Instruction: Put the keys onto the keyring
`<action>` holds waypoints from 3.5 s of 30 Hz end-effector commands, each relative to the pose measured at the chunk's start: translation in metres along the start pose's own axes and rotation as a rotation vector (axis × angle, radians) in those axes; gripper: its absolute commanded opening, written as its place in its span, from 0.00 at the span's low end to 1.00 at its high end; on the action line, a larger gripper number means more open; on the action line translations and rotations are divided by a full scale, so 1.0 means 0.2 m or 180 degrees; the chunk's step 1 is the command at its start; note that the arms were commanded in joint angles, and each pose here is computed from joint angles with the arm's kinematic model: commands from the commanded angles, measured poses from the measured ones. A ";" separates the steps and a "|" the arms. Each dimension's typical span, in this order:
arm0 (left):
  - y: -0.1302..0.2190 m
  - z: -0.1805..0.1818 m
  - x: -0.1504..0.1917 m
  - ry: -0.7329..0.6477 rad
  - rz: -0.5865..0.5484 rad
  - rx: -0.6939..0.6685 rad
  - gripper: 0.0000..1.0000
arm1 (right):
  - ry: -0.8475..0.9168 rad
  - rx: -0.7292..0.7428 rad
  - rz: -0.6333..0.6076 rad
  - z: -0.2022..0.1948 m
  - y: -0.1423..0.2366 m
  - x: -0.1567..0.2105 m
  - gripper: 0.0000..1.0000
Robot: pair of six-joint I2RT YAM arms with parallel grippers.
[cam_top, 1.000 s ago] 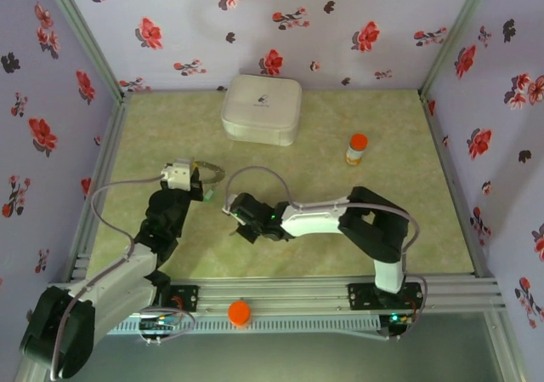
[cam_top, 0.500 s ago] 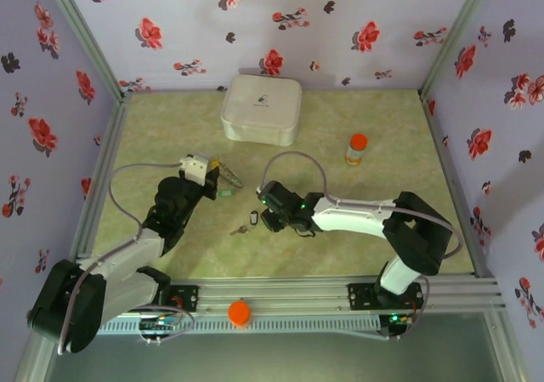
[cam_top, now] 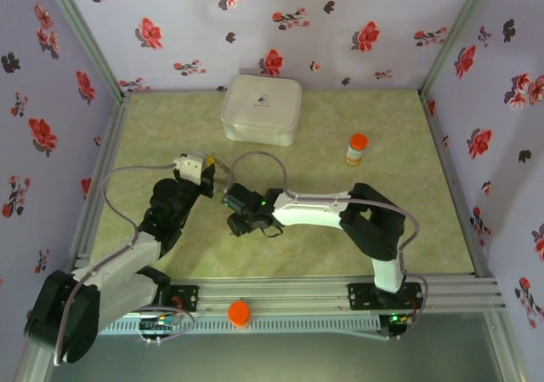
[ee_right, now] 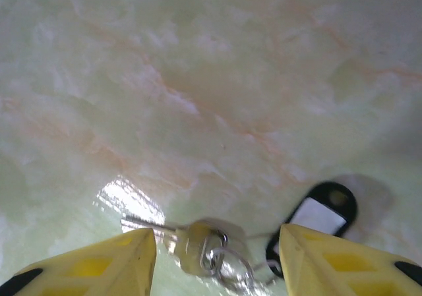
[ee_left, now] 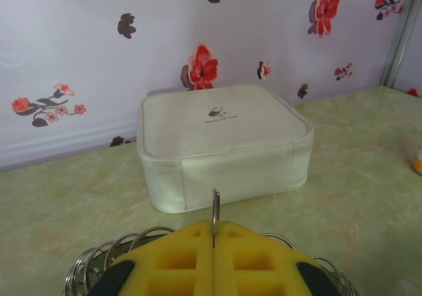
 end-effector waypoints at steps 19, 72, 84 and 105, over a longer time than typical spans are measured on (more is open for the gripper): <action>-0.03 -0.07 -0.09 0.0049 -0.0244 0.0287 0.00 | 0.0102 0.1430 0.0277 -0.66 0.16 0.27 0.38; -0.09 -0.33 -0.10 0.0032 -0.0267 0.0819 0.00 | -0.2844 0.1046 0.0007 -0.82 0.21 0.40 0.34; -0.12 -0.34 -0.11 0.0023 -0.0266 0.0835 0.00 | -0.2642 0.1074 -0.0183 -0.82 0.31 0.30 0.08; -0.13 -0.41 -0.09 -0.0132 -0.0216 0.0979 0.00 | -0.2115 -0.0766 0.0079 -0.56 0.30 0.07 0.00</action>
Point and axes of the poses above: each hand's point on the last joint's axis, 136 mm out from that joint toward the fingers, its own y axis back along the fingers, its own z axis along the line the jaws close on, x = y × z, the point moved 1 cm from there along y, back along the fingers, and after that the axes turned 12 degrees about -y, right-handed, at the moved point
